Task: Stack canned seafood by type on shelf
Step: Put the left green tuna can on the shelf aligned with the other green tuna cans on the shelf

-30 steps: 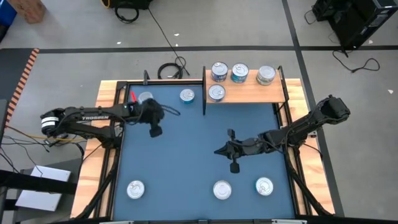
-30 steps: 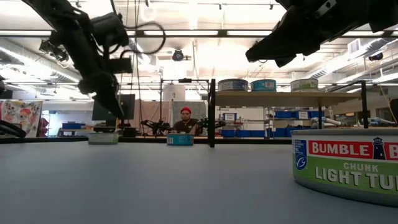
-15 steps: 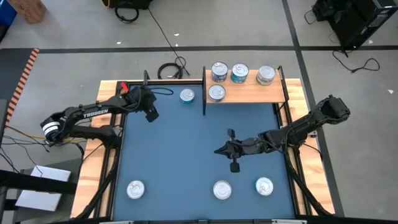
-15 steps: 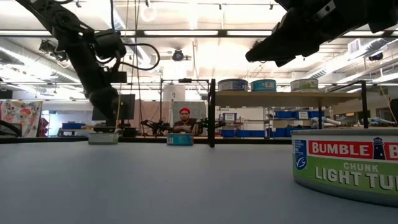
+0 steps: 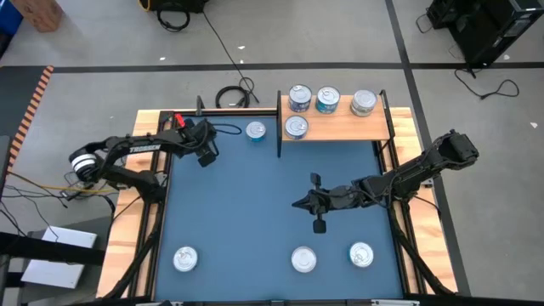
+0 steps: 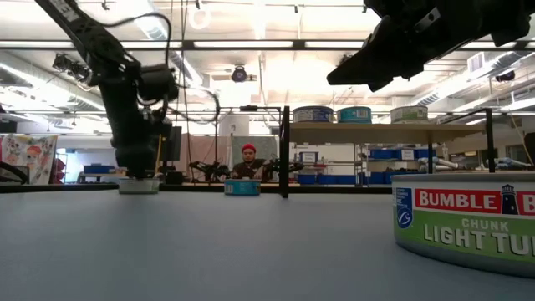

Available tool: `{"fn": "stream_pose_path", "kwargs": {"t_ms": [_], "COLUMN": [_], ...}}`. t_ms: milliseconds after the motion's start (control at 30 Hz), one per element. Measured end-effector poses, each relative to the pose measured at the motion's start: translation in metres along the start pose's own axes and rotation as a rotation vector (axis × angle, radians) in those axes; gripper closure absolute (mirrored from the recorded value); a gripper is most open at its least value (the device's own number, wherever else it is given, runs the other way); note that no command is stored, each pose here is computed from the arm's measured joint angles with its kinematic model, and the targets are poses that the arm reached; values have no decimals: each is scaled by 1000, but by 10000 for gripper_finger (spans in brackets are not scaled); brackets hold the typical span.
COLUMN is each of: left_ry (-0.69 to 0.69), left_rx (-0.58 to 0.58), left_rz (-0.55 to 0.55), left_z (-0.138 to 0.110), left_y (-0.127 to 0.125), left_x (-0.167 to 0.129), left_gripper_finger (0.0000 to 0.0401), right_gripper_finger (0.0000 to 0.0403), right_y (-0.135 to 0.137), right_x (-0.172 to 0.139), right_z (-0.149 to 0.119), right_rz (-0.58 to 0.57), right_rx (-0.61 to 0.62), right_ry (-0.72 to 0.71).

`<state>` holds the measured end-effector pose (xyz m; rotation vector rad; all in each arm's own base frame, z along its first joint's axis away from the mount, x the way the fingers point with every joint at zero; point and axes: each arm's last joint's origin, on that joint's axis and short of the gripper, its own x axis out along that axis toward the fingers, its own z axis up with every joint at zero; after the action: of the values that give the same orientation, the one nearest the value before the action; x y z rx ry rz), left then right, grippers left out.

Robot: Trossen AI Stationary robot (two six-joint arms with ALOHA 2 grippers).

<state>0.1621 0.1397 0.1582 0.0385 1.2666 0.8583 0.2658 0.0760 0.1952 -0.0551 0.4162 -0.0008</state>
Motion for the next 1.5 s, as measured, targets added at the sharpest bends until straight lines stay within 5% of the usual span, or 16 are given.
{"fn": "stream_pose_path", "kwargs": {"t_ms": [433,867,1500], "left_ry": [72,96,141], "left_rx": [-69,-57,117], "left_rz": [44,4,-130], "left_z": [2,12,15], "left_y": [0,5,-19], "left_x": [28,20,-7], "left_gripper_finger": [259,395,400], "right_gripper_finger": [392,391,392], "right_y": [0,0,0], "right_x": [0,0,0], "right_z": [0,0,0], "right_rz": [0,0,0], "right_rx": [0,0,3], "right_ry": [0,0,0]}}
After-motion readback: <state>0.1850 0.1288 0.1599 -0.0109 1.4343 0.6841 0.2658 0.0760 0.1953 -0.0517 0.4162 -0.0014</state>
